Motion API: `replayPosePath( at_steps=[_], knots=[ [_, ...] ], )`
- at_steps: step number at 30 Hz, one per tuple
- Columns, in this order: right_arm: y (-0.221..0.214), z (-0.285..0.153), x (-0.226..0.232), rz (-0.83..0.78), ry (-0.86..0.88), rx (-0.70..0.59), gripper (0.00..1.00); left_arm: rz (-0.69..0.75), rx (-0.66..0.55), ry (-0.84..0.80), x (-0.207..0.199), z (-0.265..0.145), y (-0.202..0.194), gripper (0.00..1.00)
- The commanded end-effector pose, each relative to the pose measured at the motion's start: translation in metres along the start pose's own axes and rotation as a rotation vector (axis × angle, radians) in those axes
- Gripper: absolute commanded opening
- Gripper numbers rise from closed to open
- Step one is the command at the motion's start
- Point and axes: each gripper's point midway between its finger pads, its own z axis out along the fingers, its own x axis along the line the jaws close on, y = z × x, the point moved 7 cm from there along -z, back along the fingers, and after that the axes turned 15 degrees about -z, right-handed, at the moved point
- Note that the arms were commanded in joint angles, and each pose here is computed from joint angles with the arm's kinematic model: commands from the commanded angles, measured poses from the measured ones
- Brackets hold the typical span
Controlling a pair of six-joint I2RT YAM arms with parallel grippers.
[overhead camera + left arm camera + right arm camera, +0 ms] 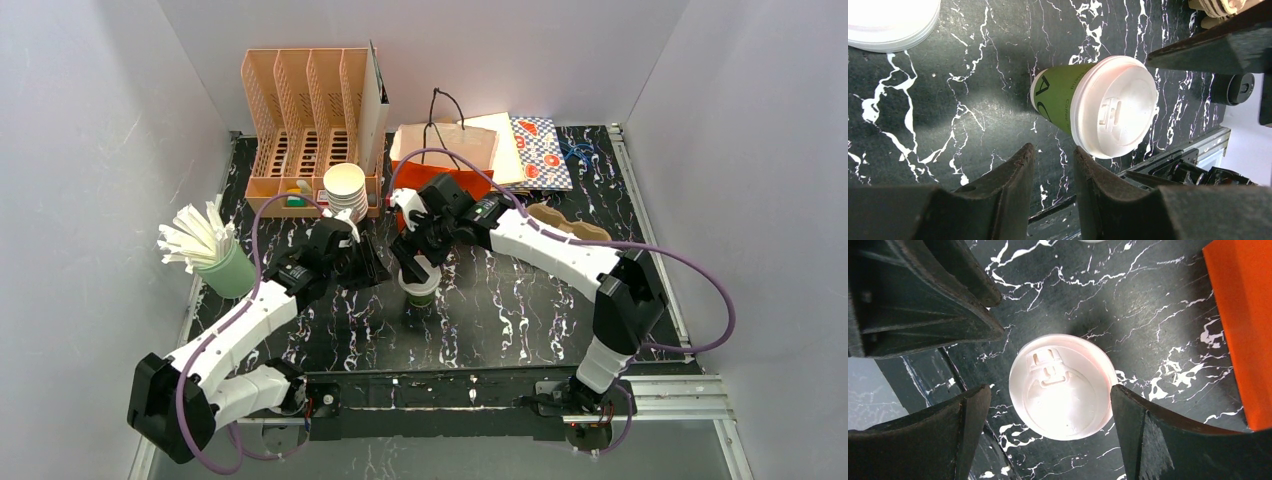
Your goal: Pack the takeout coffee
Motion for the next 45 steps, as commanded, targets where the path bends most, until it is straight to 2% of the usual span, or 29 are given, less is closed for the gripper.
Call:
replayPosePath(
  at_steps=[1, 10, 29, 37, 45],
  knots=[
    [0.005, 0.0, -0.001, -0.007, 0.01, 0.004, 0.98, -0.029, 0.023, -0.033, -0.001, 0.006, -0.003, 0.33],
    [-0.001, 0.004, -0.001, 0.01, 0.013, 0.038, 0.98, -0.032, 0.031, -0.034, 0.0, 0.013, -0.002, 0.33],
    [0.007, 0.005, 0.003, -0.055, -0.161, 0.093, 0.98, -0.04, 0.063, -0.054, -0.004, 0.029, -0.001, 0.33],
    [0.008, 0.01, 0.005, -0.055, -0.18, 0.11, 0.89, -0.032, 0.062, -0.041, -0.001, 0.029, -0.002, 0.33],
    [0.006, 0.013, 0.006, -0.062, -0.202, 0.134, 0.94, -0.031, 0.062, -0.039, -0.001, 0.029, -0.002, 0.33]
  ],
)
